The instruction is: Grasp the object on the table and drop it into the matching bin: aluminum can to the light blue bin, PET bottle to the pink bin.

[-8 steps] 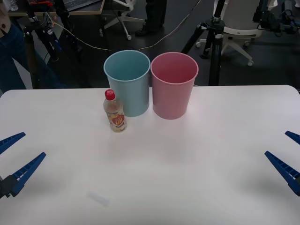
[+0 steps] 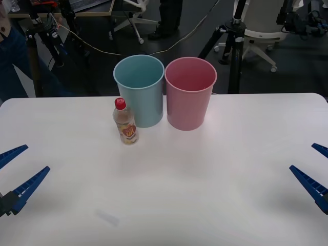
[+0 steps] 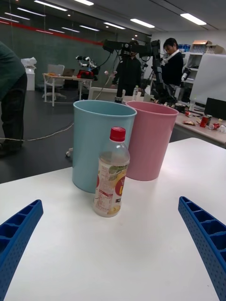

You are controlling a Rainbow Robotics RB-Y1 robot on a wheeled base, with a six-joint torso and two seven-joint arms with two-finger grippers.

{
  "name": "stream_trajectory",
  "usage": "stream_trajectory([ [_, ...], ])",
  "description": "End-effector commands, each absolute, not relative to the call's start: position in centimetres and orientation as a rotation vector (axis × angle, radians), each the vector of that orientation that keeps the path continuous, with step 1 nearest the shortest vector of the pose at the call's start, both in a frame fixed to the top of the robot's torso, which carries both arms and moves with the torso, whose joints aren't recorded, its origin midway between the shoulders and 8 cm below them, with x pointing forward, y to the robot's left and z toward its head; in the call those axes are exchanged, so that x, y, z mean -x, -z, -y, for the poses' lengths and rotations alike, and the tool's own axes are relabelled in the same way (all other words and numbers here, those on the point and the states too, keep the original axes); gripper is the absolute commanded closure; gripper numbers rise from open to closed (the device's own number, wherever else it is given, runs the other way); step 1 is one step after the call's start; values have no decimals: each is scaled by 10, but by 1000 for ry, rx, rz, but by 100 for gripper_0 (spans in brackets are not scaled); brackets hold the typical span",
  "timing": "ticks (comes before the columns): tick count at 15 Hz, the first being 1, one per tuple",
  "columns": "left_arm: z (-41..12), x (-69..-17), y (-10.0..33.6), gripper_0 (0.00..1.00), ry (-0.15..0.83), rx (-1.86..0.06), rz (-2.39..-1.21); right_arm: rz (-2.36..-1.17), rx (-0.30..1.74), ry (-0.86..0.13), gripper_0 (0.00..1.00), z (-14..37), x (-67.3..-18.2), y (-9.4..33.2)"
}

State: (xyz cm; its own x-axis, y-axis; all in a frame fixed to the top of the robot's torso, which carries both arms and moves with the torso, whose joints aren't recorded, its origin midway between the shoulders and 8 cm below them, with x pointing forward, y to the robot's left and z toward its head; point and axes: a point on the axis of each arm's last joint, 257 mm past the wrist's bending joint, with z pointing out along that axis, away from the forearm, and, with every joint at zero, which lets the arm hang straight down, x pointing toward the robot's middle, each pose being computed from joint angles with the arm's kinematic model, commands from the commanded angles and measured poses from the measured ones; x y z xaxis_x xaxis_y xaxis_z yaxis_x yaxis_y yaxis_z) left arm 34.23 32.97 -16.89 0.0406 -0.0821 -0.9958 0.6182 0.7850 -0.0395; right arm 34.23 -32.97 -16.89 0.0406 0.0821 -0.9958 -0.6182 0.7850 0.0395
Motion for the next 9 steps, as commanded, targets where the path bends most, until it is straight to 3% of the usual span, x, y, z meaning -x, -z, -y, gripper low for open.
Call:
stream_trajectory([
  [1,-342,-334,179,1,555,-422,-1468,-1441,465,-567,0,330,-342,169],
  [5,-347,-328,179,0,539,-425,-1470,-1441,465,-567,0,330,-342,169],
  [9,-360,-328,184,0,402,-493,-1434,-1441,465,-567,0,330,-342,169],
])
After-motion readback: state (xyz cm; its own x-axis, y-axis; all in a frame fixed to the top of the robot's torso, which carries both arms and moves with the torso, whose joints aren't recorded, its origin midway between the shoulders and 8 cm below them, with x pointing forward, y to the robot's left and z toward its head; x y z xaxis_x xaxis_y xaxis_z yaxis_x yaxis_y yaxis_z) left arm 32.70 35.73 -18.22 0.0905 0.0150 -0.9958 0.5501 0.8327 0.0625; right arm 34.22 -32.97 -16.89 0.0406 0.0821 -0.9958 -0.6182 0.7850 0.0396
